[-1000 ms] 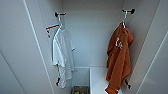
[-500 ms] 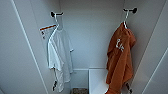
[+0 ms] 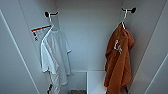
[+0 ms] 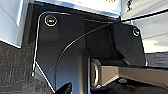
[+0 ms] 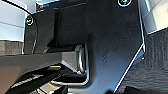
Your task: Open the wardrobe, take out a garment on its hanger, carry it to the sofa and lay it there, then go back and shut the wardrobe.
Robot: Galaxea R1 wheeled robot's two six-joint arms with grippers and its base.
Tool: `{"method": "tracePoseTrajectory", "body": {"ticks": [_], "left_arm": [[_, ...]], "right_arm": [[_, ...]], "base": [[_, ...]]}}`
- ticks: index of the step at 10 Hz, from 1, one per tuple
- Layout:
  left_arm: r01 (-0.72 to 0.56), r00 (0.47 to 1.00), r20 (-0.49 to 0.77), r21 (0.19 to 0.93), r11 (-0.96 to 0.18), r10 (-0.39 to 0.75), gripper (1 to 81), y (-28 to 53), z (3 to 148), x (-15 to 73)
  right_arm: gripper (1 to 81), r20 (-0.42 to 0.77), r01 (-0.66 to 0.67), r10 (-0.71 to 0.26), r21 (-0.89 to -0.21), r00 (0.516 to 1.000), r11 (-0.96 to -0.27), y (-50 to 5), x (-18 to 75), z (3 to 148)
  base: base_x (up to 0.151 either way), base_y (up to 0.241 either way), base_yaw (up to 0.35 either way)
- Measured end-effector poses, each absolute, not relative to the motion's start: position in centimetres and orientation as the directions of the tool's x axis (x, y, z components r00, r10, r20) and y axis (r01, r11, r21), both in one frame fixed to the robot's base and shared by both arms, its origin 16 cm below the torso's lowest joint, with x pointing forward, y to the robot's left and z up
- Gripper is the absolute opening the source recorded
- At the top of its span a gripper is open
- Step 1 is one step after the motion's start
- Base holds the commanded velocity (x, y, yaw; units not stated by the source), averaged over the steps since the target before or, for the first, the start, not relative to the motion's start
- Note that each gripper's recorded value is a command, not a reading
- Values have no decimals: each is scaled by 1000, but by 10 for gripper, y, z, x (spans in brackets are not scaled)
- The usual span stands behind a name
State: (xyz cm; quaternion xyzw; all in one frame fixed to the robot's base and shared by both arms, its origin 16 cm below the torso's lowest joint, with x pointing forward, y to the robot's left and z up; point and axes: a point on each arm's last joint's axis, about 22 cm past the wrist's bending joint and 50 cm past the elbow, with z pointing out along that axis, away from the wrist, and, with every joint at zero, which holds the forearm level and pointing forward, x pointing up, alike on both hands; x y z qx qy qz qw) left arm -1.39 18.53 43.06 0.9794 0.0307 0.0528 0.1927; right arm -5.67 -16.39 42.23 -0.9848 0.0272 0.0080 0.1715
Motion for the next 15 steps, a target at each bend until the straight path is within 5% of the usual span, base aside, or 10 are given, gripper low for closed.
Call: {"method": "tracePoseTrajectory", "body": {"ticks": [10, 15], "left_arm": [[41, 993, 89, 380, -924, 80, 811, 185, 431, -16], [43, 993, 83, 380, -924, 80, 811, 185, 431, -20]], "right_arm": [[811, -29, -56, -49, -337, 998, -940, -164, -60, 422], [811, -41, -59, -48, -337, 998, -940, -164, -70, 423]], "base": [[75, 0, 0], [0, 0, 0]]}}
